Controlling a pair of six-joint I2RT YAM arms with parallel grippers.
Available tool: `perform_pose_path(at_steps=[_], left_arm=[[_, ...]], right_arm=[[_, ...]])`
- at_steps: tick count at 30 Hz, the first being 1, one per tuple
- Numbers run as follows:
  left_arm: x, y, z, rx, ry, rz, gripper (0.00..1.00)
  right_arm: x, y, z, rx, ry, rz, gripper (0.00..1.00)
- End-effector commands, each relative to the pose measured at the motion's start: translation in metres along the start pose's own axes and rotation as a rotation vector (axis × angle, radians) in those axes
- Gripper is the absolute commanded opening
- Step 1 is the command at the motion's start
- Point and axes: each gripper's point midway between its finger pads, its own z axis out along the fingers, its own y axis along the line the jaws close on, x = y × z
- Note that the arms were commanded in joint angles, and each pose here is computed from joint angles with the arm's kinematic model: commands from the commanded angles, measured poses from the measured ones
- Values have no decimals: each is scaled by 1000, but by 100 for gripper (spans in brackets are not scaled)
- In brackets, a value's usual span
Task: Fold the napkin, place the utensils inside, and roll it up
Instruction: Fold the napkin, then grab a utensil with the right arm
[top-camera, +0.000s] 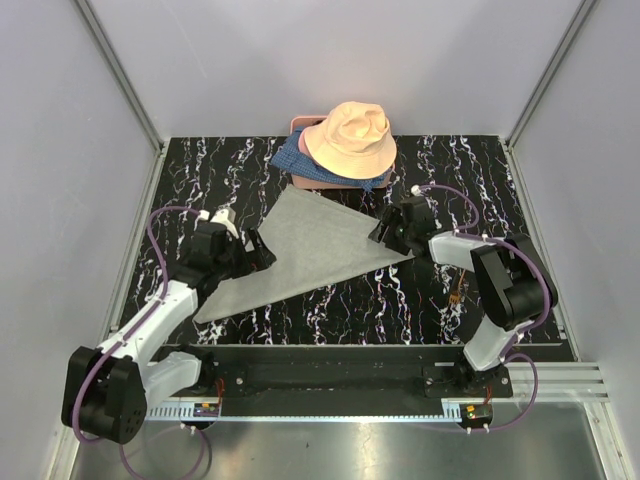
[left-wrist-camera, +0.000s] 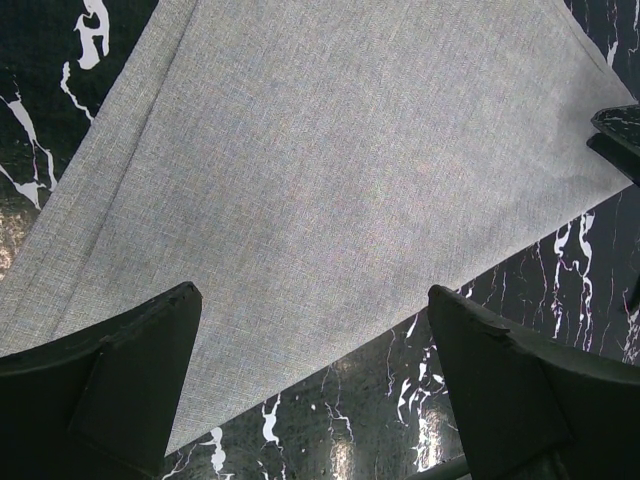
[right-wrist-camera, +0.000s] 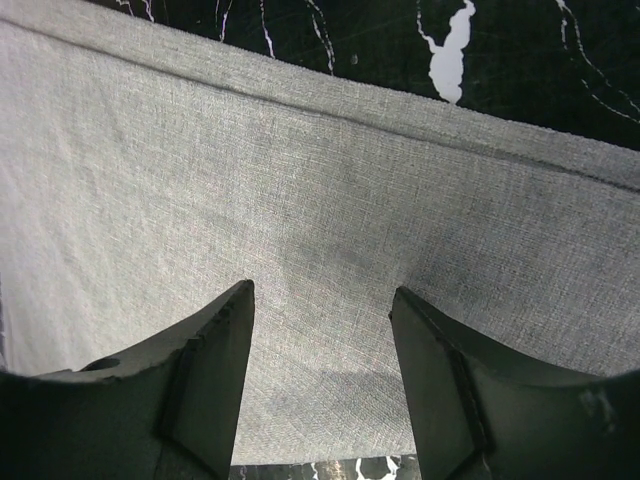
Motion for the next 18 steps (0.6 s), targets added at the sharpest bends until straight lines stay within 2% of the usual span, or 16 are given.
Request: perform_pose_path(at_steps=[1,6,10,12,15,16,18], left_arm=[[-17,-13,-1,47,-44,14,99],[-21,-24,-11,79,-30,33,99],[-38,-59,-30,196,-3,86,99],[-37,-63,-39,205,36,144,99],[-54,-64,-54,173,6,243,99],[-60,-64,-57,160,-12,262,99],[-64,-53,-57,101,-35,295,99]], right_arm=[[27,-44,-4,139,72,94,67],[28,-65,-21,172,56,116,67],[3,-28,-44,50,40,12,68],[-26,-9,-59,26,-16,-45,68],[-59,-1,-101,83,-99,-90,69],[-64,-18,-113,180,-108,-80,69],[-61,-39,-134,266,-89,-57,67]])
